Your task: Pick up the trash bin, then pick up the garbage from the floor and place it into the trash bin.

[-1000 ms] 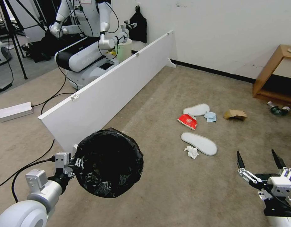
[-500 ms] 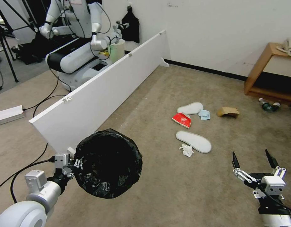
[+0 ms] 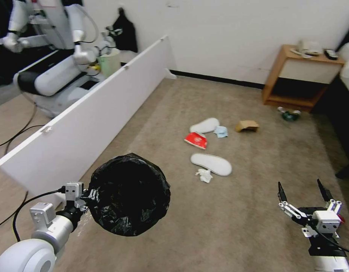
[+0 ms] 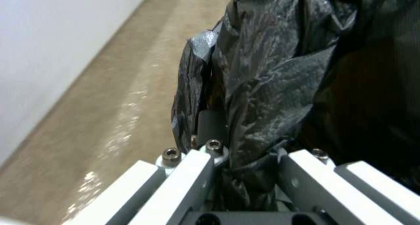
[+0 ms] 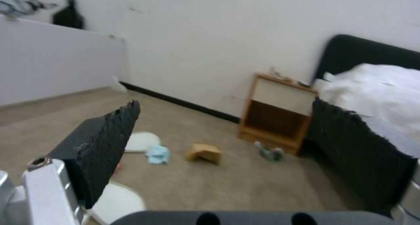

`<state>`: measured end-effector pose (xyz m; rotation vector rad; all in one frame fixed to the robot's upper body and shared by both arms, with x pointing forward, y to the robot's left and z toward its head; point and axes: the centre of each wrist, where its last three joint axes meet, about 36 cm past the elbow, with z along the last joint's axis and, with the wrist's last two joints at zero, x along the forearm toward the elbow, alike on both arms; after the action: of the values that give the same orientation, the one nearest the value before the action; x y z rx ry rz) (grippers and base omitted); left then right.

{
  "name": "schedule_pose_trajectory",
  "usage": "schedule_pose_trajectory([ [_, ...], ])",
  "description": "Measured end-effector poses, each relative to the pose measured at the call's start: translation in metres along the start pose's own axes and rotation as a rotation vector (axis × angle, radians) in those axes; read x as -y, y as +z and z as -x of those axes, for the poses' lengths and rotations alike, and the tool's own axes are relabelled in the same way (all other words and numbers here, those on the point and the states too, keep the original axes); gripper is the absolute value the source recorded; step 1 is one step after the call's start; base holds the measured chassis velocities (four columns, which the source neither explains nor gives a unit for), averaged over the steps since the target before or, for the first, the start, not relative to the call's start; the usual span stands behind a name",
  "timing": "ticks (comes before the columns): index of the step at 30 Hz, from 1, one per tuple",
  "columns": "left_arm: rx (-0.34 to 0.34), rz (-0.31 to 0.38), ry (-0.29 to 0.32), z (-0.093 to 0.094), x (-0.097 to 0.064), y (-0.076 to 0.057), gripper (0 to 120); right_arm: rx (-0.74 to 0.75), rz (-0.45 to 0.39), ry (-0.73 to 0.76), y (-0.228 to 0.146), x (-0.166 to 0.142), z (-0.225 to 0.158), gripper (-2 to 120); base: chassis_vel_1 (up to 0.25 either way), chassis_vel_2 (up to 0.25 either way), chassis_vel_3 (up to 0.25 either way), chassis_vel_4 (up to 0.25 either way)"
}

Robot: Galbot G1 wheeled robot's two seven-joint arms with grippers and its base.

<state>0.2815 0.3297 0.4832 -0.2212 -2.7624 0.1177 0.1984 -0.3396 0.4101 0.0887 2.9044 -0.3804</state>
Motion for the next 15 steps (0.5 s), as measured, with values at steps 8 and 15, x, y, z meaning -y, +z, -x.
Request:
schedule_pose_trajectory([
  [8,0.006,0.0,0.006,0.0005,-0.0013,0.0002,0,0.0,-0.001,-0.002,0.0008,-0.0004,-0.0001,100,-0.124,-0.128,-0.131,-0.13],
  [15,0.003,-0.004,0.003,0.001,-0.0021,0.0019,0,-0.001,-0.003,-0.002,0.0017,-0.0001,-0.0007,100,-0.124,-0.113,-0.115,-0.128],
])
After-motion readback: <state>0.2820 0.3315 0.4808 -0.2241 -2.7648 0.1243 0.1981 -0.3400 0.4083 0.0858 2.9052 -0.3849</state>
